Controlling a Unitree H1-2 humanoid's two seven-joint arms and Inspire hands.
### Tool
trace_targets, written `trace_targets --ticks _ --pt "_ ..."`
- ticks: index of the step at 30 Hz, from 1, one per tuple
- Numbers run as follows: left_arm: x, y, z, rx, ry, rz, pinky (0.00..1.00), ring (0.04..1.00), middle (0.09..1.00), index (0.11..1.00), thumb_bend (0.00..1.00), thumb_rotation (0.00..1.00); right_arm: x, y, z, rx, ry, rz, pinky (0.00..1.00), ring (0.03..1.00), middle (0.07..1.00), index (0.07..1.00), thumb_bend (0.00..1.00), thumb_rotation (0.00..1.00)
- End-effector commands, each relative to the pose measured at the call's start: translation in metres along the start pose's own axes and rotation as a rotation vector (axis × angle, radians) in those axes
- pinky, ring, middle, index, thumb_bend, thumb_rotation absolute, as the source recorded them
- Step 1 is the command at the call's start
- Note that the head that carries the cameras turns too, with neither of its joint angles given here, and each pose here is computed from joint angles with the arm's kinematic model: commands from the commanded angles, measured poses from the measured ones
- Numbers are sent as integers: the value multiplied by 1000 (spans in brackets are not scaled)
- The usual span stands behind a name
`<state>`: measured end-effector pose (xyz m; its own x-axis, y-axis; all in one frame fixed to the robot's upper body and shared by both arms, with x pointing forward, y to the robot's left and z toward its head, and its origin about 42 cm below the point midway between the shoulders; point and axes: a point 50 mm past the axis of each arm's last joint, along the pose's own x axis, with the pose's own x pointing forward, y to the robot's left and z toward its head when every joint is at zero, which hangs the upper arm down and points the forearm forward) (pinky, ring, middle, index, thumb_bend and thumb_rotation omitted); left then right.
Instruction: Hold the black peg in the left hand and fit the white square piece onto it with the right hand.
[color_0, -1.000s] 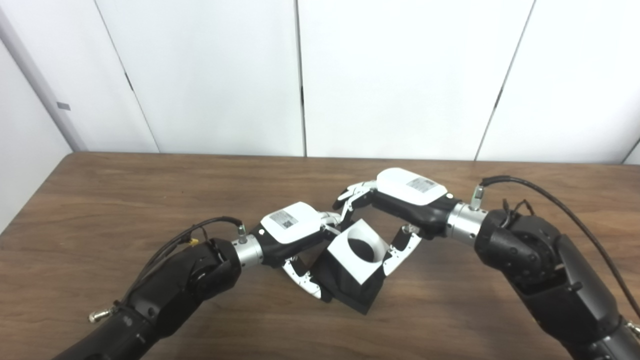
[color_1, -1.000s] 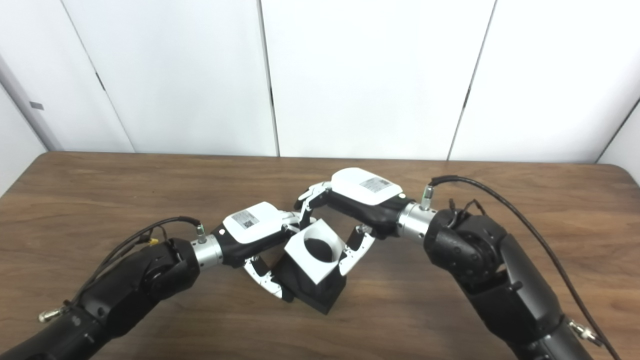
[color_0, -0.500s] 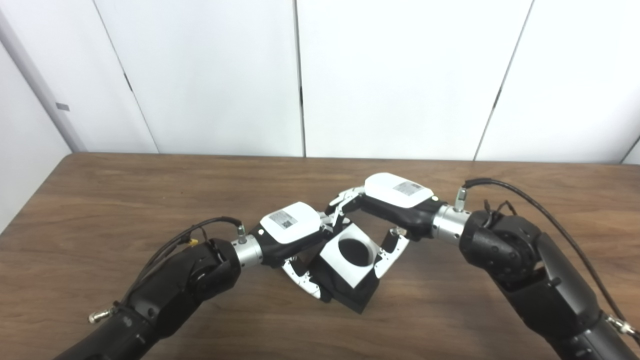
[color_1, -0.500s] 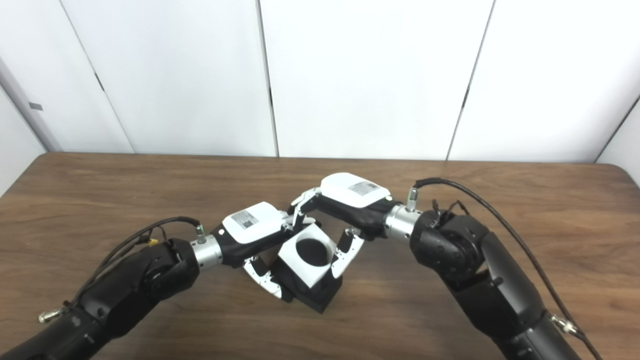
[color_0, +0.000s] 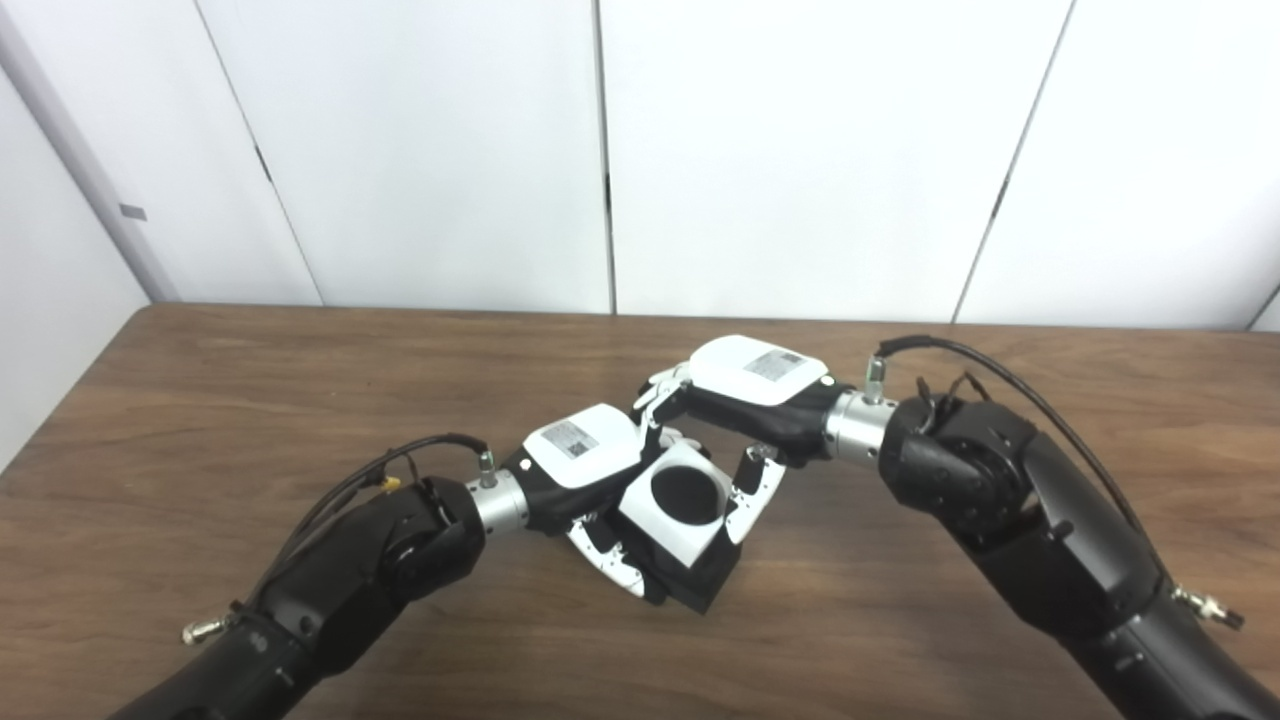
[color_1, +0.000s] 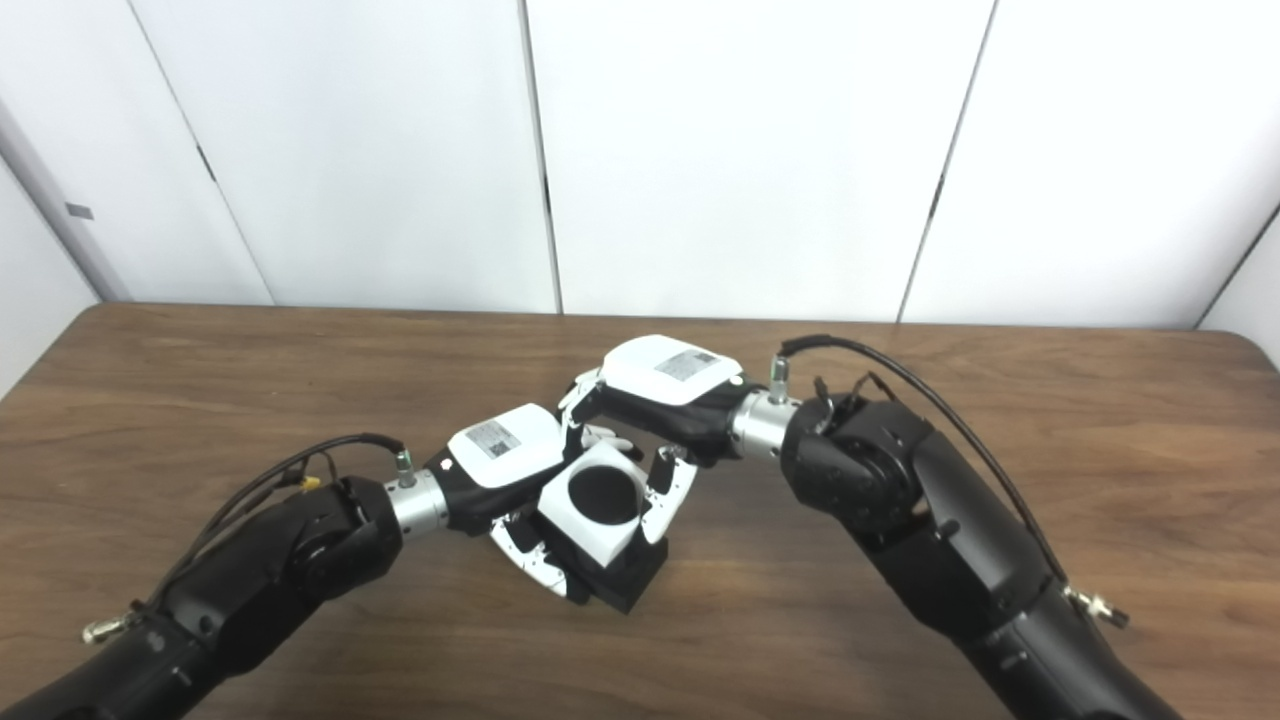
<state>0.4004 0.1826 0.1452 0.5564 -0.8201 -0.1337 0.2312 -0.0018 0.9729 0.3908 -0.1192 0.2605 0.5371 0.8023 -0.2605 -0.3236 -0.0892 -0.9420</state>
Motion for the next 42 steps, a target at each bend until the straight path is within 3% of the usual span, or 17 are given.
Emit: trace_targets --ticks 1,7,17,20,22,27,35,42 --pt "0 -35 9 42 13 -183 764 911 905 627 909 245 6 3 12 -29 -42 115 925 887 807 476 513 135" --pt "0 -35 8 37 13 -179 739 880 919 622 912 242 0 -3 13 -38 3 203 926 855 774 476 511 139" --pt "-5 -33 4 33 16 -181 755 899 921 623 907 244 -10 -6 10 -42 16 230 910 847 779 487 511 160" --pt "-6 -31 3 37 24 -191 767 897 917 632 901 247 -10 -10 10 -48 26 236 916 863 801 627 794 429" --pt "-8 -30 2 37 27 -192 771 898 913 633 900 250 -11 -11 9 -48 31 235 917 871 817 675 885 493" --pt "-12 -29 -1 39 34 -184 766 896 904 622 911 236 -15 -14 3 -31 59 233 918 887 848 717 945 474" --pt "-14 -27 -2 33 47 -188 766 884 909 624 911 236 -27 -18 -9 9 93 184 909 894 875 816 952 384" --pt "-18 -27 -4 32 46 -182 758 882 907 620 910 238 -42 -21 -20 34 108 116 874 881 870 811 944 340"
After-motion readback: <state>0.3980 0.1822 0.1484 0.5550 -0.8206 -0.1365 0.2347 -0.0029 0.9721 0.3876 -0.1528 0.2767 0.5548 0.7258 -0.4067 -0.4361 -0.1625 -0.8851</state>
